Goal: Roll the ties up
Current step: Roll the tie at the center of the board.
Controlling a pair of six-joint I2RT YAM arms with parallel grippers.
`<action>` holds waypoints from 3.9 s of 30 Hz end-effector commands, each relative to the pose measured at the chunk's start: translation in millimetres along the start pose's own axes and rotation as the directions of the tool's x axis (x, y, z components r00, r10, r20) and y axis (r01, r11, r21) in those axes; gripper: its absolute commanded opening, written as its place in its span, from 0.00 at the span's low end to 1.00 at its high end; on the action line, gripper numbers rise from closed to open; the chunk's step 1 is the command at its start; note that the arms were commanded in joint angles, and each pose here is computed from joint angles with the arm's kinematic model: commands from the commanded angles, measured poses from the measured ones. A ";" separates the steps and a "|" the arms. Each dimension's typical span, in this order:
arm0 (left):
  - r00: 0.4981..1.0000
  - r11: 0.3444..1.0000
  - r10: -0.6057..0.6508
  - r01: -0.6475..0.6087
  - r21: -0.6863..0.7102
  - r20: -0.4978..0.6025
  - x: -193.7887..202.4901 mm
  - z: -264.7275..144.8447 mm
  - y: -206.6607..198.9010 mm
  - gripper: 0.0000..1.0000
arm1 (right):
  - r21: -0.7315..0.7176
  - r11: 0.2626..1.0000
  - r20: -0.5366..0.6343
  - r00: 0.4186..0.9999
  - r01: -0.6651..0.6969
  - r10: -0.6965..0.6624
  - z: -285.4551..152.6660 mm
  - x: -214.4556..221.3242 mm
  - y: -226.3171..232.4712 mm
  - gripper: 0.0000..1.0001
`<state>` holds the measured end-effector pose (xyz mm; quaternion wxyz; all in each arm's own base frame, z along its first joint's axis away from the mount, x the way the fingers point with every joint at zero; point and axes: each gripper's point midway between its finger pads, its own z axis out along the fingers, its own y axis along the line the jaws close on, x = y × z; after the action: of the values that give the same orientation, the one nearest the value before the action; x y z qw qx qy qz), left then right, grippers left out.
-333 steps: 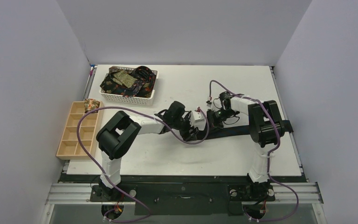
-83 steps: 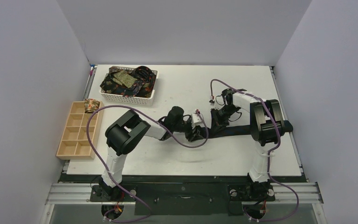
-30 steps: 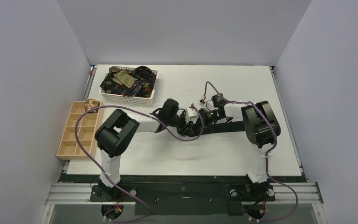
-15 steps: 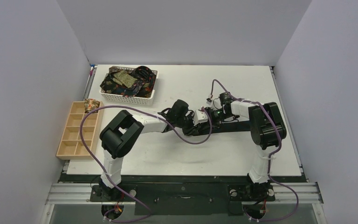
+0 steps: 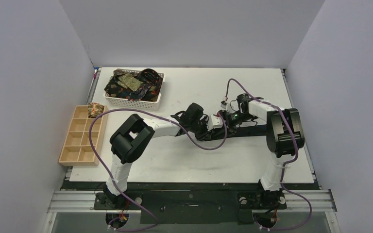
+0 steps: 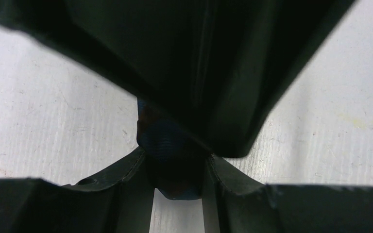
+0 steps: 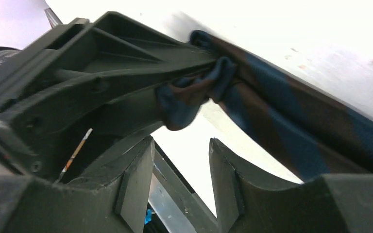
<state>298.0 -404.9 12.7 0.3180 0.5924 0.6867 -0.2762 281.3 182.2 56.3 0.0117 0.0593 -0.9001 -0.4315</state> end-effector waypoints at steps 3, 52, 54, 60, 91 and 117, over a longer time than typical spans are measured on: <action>0.870 0.979 -0.129 0.190 0.081 -0.476 155.3 -7.3 -59.4 0.15 | -0.034 0.989 0.056 0.988 0.144 -0.142 5.1 -16.7 36.0 0.41; 0.938 0.994 -0.045 0.078 -0.082 0.344 -11.4 -66.6 -5.1 0.97 | 0.366 0.921 -0.128 0.987 0.136 -0.095 52.6 -6.3 -52.3 0.00; 0.935 0.995 -0.026 0.057 -0.077 0.353 -10.3 -60.1 -6.1 0.99 | 0.356 0.926 -0.130 0.988 0.130 -0.088 54.6 -6.0 -48.7 0.00; 0.935 0.997 -0.003 0.029 -0.067 0.354 -9.4 -46.3 -6.7 0.79 | 0.334 0.935 -0.139 0.987 0.121 -0.078 59.3 -3.3 -41.4 0.00; 0.971 0.973 -0.231 0.231 0.005 0.054 75.1 -40.7 -13.0 0.05 | 0.237 0.962 0.020 0.989 0.137 -0.146 -42.4 -53.7 -3.5 0.33; 0.955 0.960 -0.263 0.273 -0.063 0.135 36.5 -70.9 -3.5 0.03 | 0.524 0.848 -0.170 0.985 0.077 0.016 -55.1 4.0 -111.3 0.22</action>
<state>283.8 -344.1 36.8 0.3567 0.4788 0.7219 -0.3498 302.1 100.3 19.7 0.0496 0.1028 -0.9687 -0.2202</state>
